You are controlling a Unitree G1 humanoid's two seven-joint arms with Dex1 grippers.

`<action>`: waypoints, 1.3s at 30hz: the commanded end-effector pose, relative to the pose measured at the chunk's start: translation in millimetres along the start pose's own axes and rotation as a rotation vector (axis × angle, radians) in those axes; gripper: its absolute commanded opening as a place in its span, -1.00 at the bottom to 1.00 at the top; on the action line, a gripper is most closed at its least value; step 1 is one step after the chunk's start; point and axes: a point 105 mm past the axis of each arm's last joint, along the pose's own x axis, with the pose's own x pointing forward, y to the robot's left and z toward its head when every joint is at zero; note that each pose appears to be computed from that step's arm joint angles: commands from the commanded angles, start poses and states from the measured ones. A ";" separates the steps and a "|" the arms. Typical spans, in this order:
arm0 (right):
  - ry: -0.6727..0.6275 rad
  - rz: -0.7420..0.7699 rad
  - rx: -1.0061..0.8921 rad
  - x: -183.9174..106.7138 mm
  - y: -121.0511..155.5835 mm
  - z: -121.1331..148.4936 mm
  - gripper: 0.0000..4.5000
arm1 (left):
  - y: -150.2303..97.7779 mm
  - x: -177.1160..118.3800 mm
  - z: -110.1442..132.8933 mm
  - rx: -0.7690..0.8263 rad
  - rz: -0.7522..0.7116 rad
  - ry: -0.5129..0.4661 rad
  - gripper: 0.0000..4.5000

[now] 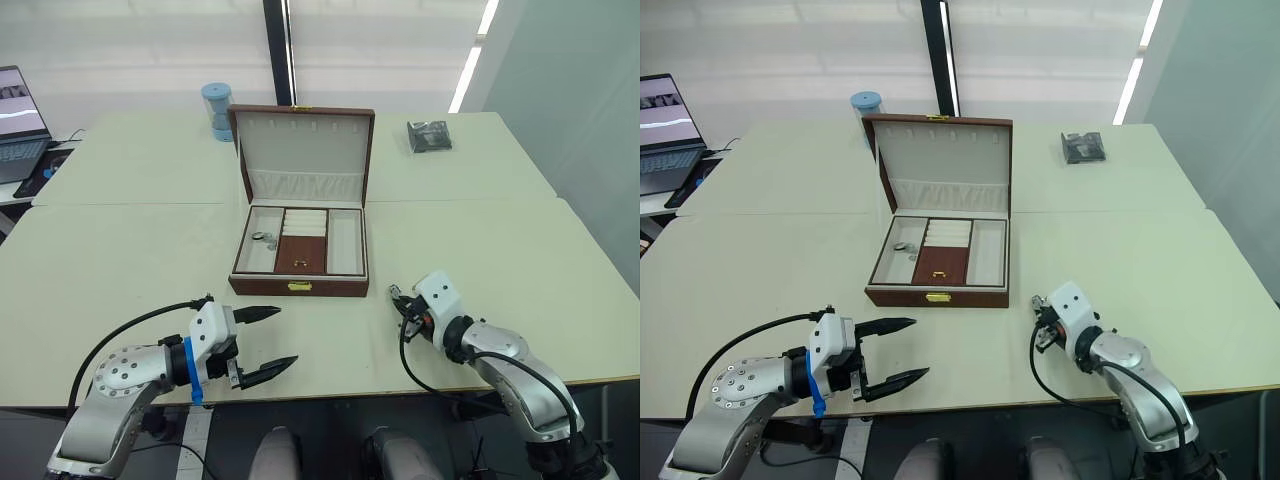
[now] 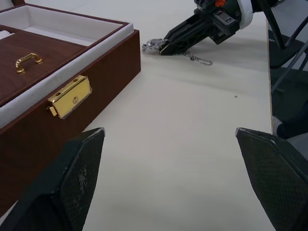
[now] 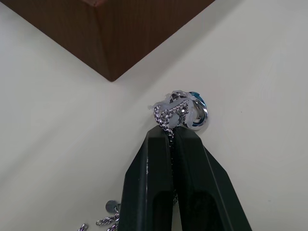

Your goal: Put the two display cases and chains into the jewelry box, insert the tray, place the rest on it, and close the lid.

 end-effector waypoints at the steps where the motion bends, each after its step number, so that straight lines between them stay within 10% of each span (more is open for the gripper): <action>1: -0.045 0.029 0.023 -4.0 1.3 5.9 -0.98 | -3.1 4.1 6.4 0.028 -0.015 -0.025 1.00; 39: -0.496 0.212 0.065 35.1 19.4 193.2 -0.98 | -0.1 -20.5 3.6 -0.056 0.344 -0.068 1.00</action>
